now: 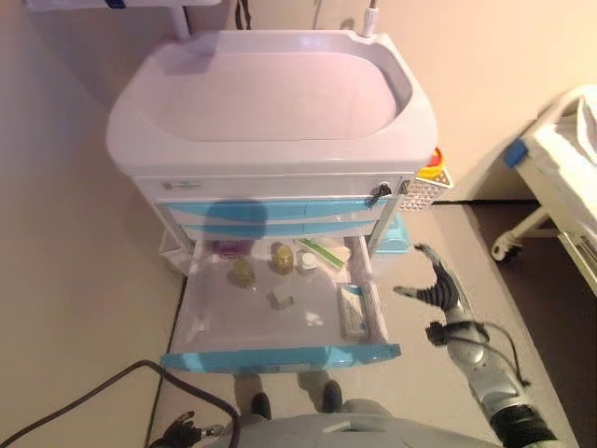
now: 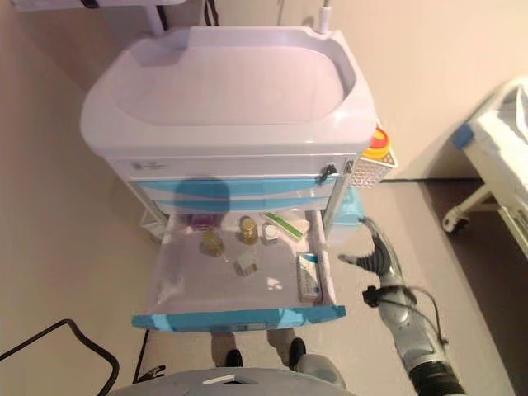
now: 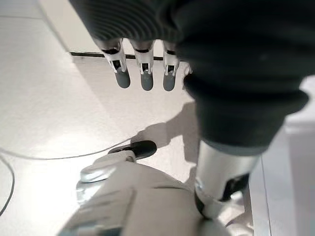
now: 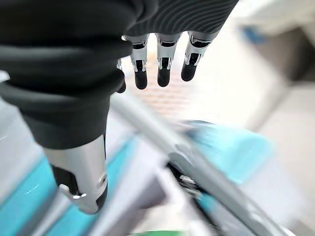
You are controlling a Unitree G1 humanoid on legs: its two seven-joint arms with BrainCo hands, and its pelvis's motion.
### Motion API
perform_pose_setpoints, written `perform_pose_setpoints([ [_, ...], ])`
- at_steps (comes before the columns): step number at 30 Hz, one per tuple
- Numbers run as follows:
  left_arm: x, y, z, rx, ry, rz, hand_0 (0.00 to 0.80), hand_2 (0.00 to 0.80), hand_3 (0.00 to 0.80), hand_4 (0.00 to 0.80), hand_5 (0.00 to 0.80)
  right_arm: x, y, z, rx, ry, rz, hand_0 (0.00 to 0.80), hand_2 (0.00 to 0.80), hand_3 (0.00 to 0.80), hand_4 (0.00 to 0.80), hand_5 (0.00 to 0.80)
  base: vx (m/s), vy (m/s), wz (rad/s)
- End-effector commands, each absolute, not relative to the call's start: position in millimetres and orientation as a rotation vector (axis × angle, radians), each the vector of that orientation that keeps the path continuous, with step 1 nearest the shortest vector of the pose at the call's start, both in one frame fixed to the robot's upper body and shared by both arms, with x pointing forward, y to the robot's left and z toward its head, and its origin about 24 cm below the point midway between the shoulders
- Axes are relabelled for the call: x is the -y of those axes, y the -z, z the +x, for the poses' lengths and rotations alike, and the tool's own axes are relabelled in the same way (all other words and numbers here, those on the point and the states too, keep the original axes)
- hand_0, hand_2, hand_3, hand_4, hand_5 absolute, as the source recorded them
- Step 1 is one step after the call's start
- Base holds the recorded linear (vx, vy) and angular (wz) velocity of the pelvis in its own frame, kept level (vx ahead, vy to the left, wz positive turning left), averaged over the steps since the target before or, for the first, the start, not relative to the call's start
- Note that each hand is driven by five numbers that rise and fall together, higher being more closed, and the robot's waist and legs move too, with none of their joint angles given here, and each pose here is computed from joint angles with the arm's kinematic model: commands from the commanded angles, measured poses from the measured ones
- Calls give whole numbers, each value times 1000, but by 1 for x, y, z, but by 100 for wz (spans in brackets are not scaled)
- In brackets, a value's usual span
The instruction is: Open the drawer and pick up the medicine
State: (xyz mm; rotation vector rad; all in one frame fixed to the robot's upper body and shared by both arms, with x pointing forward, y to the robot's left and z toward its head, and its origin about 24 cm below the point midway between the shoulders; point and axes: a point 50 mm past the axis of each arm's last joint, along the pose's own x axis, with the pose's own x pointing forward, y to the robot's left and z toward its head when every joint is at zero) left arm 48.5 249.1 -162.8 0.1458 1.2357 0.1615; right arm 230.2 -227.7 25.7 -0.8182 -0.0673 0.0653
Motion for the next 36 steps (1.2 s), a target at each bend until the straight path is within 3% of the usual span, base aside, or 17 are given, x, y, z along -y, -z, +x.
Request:
perform_pose_setpoints([
  [1, -245, 162, 67, -1206, -145, 143, 0, 0, 0, 0, 0, 185, -79, 244, 383, -336, -861, 0, 0, 0, 0, 0, -9, 40, -4],
  [7, -243, 159, 82, -1159, -130, 153, 0, 0, 0, 0, 0, 144, -106, 240, 529, -675, -892, 0, 0, 0, 0, 0, -1, 35, 8],
  [11, -241, 158, 89, -1139, -126, 155, 0, 0, 0, 0, 0, 124, -103, 251, 513, -753, -923, 0, 0, 0, 0, 0, 12, 25, 20],
  [18, -243, 158, 87, -1144, -131, 179, 0, 0, 0, 0, 0, 108, -83, 276, 423, -723, -1031, 0, 0, 0, 0, 0, 9, 11, 41],
  [36, -263, 156, 70, -1180, -149, 204, 0, 0, 0, 0, 0, 114, -40, 330, 102, -516, -1295, 0, 0, 0, 0, 0, 12, -10, 37],
])
